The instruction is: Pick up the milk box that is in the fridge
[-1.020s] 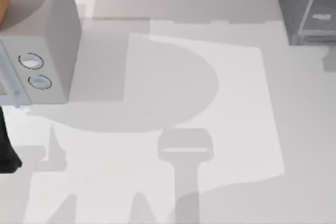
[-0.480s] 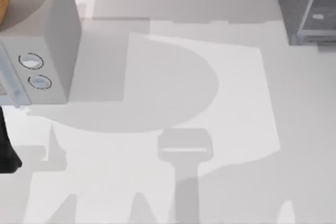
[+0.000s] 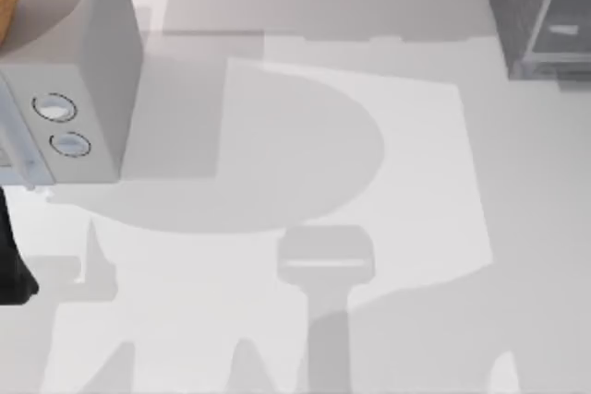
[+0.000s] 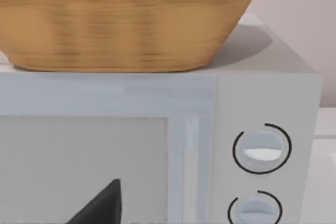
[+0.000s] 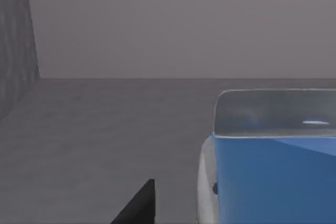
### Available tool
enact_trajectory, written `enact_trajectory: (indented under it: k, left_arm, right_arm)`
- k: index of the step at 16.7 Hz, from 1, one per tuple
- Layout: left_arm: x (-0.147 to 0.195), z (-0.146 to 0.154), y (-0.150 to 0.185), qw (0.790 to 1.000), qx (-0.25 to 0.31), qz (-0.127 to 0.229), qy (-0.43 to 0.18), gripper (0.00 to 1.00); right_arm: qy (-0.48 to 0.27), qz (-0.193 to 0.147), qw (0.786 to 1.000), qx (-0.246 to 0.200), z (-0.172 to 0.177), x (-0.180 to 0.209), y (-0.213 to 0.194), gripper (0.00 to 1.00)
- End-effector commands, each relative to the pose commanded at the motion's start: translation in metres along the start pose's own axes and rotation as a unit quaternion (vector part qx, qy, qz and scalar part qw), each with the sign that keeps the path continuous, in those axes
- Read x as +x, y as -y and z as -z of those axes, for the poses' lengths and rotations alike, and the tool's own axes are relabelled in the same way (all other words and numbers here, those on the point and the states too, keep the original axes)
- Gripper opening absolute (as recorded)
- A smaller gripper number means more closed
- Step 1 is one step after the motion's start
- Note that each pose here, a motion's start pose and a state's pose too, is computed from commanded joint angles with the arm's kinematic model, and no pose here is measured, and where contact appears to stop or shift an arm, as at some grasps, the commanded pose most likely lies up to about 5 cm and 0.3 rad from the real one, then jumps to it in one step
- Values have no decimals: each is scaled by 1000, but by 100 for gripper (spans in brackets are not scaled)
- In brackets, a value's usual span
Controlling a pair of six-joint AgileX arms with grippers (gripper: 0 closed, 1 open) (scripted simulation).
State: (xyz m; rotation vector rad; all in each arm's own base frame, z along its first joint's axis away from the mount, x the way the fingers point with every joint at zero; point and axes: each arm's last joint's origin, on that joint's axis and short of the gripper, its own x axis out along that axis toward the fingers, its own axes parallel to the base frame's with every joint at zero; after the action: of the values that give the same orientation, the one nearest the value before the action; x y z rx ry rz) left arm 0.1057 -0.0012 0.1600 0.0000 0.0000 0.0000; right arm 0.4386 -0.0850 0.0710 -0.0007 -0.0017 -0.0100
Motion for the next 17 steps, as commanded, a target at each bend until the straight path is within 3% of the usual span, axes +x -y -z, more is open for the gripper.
enact_trajectory:
  k: [8, 17]
  left_arm:
    - [0, 0, 0, 1000, 0, 0, 0, 100]
    - [0, 0, 0, 1000, 0, 0, 0, 100]
  right_arm:
    - [0, 0, 1000, 0, 0, 0, 0, 2]
    - [1, 1, 1000, 1, -1, 0, 1, 0]
